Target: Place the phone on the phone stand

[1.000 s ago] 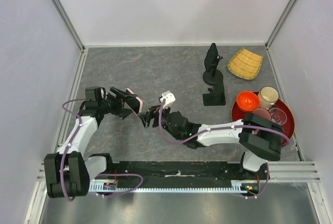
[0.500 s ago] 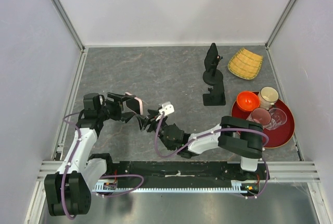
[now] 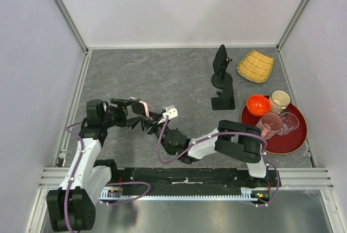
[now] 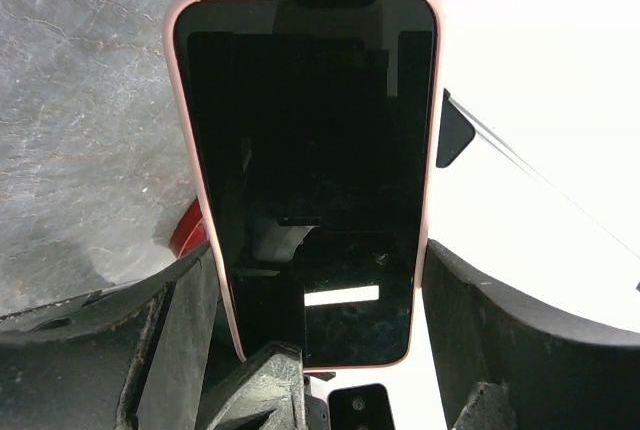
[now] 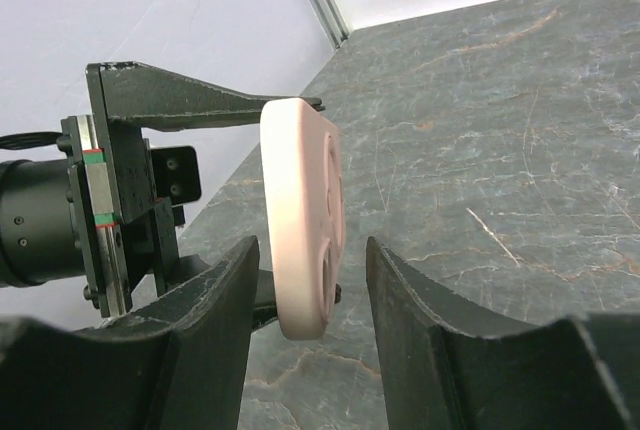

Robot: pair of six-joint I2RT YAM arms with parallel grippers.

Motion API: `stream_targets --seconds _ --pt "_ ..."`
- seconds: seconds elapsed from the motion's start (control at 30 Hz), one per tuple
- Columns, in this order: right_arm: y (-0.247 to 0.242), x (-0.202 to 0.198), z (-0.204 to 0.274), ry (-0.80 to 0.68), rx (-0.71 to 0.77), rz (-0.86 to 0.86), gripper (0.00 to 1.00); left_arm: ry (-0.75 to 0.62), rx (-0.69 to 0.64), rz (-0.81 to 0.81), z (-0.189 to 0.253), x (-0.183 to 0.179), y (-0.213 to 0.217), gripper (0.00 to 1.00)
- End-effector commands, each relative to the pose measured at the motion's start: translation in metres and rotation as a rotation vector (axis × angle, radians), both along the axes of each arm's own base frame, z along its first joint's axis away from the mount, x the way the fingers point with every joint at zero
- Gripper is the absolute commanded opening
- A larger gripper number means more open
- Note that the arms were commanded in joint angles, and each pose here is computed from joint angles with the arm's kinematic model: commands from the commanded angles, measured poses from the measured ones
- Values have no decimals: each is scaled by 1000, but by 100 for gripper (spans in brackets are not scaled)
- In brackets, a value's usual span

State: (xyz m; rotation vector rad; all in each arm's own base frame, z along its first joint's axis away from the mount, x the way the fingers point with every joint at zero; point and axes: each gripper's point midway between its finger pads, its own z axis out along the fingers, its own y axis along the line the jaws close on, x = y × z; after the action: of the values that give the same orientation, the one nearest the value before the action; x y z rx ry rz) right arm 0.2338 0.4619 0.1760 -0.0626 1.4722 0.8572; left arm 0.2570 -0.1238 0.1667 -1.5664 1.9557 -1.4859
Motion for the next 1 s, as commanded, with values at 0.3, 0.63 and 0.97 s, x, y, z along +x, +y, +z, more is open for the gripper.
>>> stream_targets --seconds 0.3,0.63,0.97 --pt "-2 11 24 -44 32 -95 0 -101 -63 -28 35 -2 -8 6" --pt "-112 45 58 -12 -155 -219 0 -394 111 -319 59 -18 -25 95" --pt "-287 74 92 237 -561 -333 0 -766 376 -544 98 0 -27 95"
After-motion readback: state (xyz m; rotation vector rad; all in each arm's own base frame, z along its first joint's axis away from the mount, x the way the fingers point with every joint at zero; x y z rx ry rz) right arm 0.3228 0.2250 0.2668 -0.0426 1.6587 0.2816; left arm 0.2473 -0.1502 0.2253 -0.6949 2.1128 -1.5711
